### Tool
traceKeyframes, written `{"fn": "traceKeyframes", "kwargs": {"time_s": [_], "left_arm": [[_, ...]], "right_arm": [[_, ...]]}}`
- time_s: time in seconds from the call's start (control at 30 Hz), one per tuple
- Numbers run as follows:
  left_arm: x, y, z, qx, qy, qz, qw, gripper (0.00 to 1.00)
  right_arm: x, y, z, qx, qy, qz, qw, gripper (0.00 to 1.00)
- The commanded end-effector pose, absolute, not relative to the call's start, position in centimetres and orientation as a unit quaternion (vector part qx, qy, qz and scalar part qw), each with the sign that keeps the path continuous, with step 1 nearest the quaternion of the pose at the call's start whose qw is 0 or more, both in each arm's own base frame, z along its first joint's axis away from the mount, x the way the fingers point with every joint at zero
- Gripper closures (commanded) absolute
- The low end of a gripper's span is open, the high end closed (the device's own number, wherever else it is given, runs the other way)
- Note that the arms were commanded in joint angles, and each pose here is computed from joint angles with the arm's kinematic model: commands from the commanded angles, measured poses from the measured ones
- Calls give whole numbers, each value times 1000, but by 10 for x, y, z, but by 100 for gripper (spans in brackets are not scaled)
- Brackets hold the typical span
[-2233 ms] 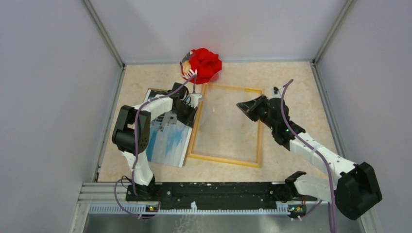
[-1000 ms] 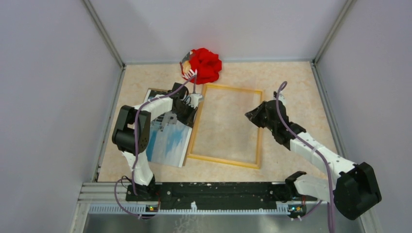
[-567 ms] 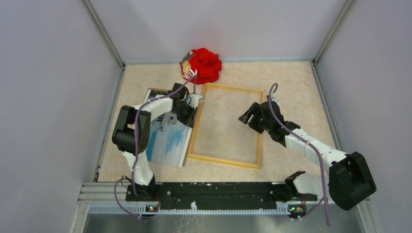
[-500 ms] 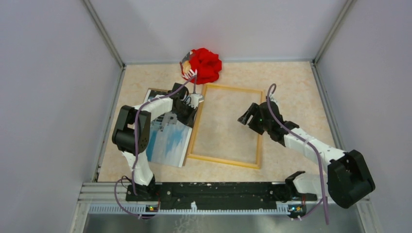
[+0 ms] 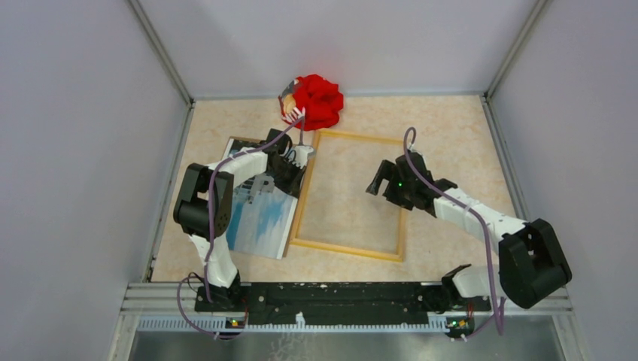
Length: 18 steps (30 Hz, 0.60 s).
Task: Put the photo into the frame
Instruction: Place the photo frame item in the photo frame.
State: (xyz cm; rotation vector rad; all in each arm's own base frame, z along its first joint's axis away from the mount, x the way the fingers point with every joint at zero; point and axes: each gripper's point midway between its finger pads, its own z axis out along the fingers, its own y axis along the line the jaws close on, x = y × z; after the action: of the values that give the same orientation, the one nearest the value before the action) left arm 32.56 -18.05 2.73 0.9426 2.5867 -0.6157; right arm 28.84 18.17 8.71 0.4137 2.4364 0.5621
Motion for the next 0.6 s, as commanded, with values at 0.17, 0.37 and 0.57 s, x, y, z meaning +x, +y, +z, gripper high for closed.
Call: {"fn": "traceKeyframes", "kwargs": {"time_s": [0.17, 0.37, 0.57], "left_arm": [[316, -186, 27, 342, 898, -229, 156, 88], [316, -187, 27, 341, 898, -231, 156, 88], [315, -186, 27, 341, 898, -230, 155, 88]], "right_arm": [[300, 168, 93, 142, 925, 169, 308, 4], [301, 162, 94, 138, 929, 151, 310, 3], [299, 158, 88, 139, 932, 138, 307, 3]]}}
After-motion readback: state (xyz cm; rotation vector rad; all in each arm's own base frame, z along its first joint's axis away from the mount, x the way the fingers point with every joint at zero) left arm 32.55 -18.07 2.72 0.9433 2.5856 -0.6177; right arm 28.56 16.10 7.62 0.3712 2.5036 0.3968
